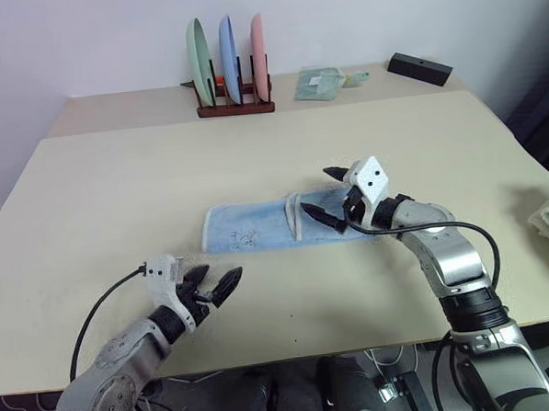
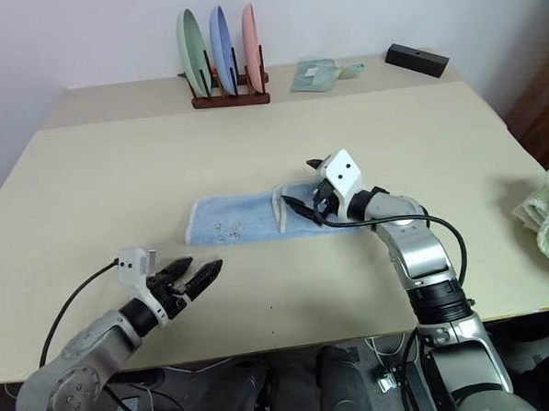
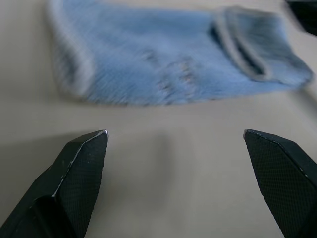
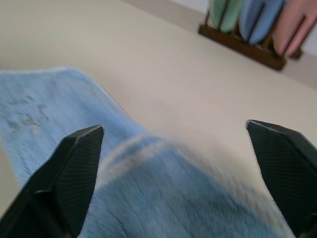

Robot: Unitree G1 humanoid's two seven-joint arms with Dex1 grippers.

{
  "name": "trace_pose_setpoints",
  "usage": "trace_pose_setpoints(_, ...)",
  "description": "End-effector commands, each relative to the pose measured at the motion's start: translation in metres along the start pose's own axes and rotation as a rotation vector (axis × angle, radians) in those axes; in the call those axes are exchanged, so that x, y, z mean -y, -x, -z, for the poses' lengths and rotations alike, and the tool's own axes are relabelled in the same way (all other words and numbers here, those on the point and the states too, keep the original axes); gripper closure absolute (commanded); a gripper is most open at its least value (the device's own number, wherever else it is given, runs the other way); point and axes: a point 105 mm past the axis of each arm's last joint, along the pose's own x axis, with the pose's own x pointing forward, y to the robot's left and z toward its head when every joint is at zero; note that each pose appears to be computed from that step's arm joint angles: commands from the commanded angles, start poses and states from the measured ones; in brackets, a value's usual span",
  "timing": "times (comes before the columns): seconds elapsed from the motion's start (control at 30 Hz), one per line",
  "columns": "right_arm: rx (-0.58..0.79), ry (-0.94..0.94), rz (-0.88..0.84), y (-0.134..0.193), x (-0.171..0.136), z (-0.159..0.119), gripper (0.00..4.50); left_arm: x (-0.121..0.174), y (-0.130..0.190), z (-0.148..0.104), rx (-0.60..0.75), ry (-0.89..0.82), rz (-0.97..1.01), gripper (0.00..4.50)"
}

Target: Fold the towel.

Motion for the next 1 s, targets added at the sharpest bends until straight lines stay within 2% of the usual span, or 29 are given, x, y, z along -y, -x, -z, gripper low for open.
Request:
trace_pose_setpoints(0.03,0.061,0.038,0.003,0.001,0.001,-0.020,0.06,-0.002,-0.003,-0.006,0.017,0.083,-0.031,0.00)
trace_pose_setpoints(0.13,0.048,0.050,0.001,0.000,-0.004,-0.014,0.06,-0.007,-0.024,-0.020,0.088,0.249,-0.076,0.00)
trace_pose_setpoints(0.3,0.048,0.062,-0.001,-0.001,-0.007,-0.015,0.06,-0.015,-0.038,-0.022,0.060,0.218,-0.131,0.00)
trace_pose_setpoints(0.43,0.040,0.072,0.019,0.004,-0.006,-0.013,0.00,-0.024,-0.040,-0.038,0.139,0.259,-0.161,1.79)
trace_pose_setpoints(0.6,0.034,0.072,0.028,0.007,-0.007,-0.012,0.00,-0.024,-0.037,-0.049,0.189,0.238,-0.143,4.41)
trace_pose_setpoints(0.73,0.011,0.057,0.030,0.014,-0.008,-0.007,0.00,-0.029,-0.024,-0.072,0.265,0.103,-0.152,4.47)
trace_pose_setpoints(0.83,-0.035,0.002,-0.030,0.029,-0.013,0.002,0.00,-0.052,-0.003,-0.096,0.314,-0.089,-0.227,4.47)
trace_pose_setpoints(0.9,-0.056,-0.007,-0.071,0.037,-0.018,0.005,0.00,-0.063,0.009,-0.110,0.342,-0.155,-0.260,4.47)
trace_pose_setpoints(1.0,-0.100,-0.004,-0.086,0.045,-0.016,0.015,0.00,-0.054,0.016,-0.132,0.345,-0.321,-0.195,4.47)
